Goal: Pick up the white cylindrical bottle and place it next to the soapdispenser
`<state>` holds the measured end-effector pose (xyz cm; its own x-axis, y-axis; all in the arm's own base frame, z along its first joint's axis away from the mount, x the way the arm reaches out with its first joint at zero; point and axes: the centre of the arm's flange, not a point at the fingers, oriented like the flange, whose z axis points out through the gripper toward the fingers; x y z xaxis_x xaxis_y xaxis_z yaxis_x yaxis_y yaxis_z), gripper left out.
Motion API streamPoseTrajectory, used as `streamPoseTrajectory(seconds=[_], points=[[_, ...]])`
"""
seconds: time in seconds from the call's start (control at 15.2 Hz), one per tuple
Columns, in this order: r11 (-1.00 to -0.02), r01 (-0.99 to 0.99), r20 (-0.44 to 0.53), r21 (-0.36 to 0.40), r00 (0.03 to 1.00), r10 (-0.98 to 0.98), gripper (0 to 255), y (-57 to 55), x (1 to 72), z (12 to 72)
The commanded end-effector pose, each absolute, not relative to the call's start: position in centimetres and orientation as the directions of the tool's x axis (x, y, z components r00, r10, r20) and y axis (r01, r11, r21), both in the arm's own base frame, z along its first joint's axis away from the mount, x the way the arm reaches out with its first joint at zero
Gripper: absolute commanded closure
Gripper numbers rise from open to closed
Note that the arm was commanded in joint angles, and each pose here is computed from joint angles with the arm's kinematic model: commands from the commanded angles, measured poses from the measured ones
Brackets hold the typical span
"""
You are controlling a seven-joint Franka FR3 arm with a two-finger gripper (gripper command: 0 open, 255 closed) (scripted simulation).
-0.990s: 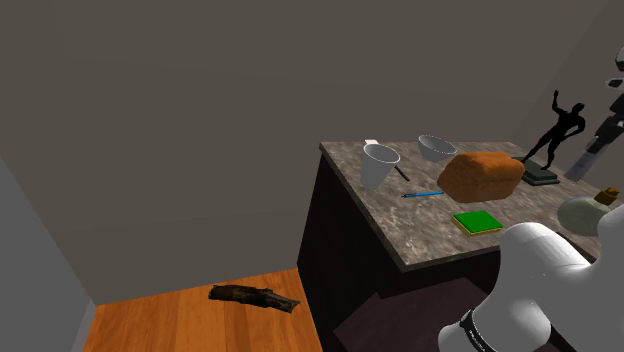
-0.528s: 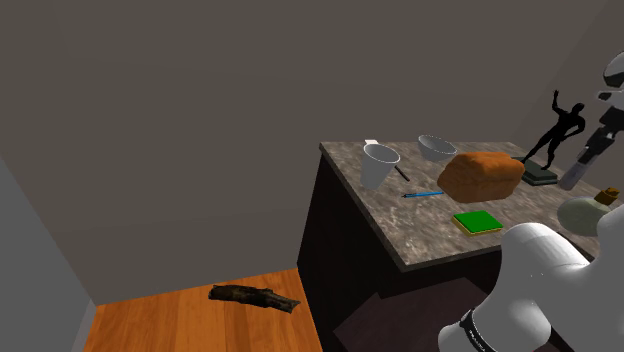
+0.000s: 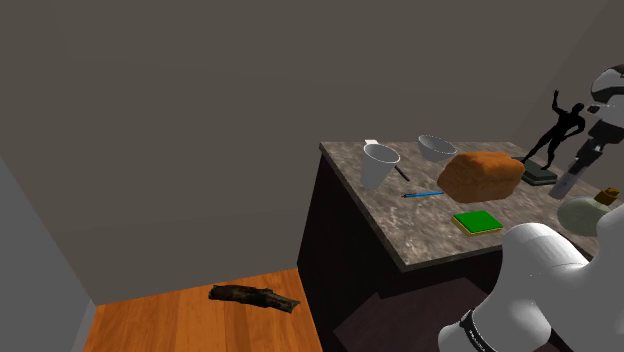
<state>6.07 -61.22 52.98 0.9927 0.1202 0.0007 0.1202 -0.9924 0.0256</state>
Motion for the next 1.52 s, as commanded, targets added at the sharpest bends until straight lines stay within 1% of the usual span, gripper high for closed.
streamPoseTrajectory(seconds=[0.0,0.33,0.79,0.86,1.19,1.45], points=[[-0.992,0.12,0.001,0.026,0.993,0.12,255,-61.3,6.1,51.9],[-0.992,0.12,0.001,0.026,0.993,0.12,255,-61.3,6.1,49.2],[-0.992,0.12,0.001,0.026,0.993,0.12,255,-61.3,6.1,49.2],[-0.992,0.12,0.001,0.026,0.993,0.12,0,-61.3,6.1,49.2],[-0.992,0.12,0.001,0.026,0.993,0.12,0,-61.3,6.1,49.2],[-0.992,0.12,0.001,0.026,0.993,0.12,0,-61.1,6.1,54.2]])
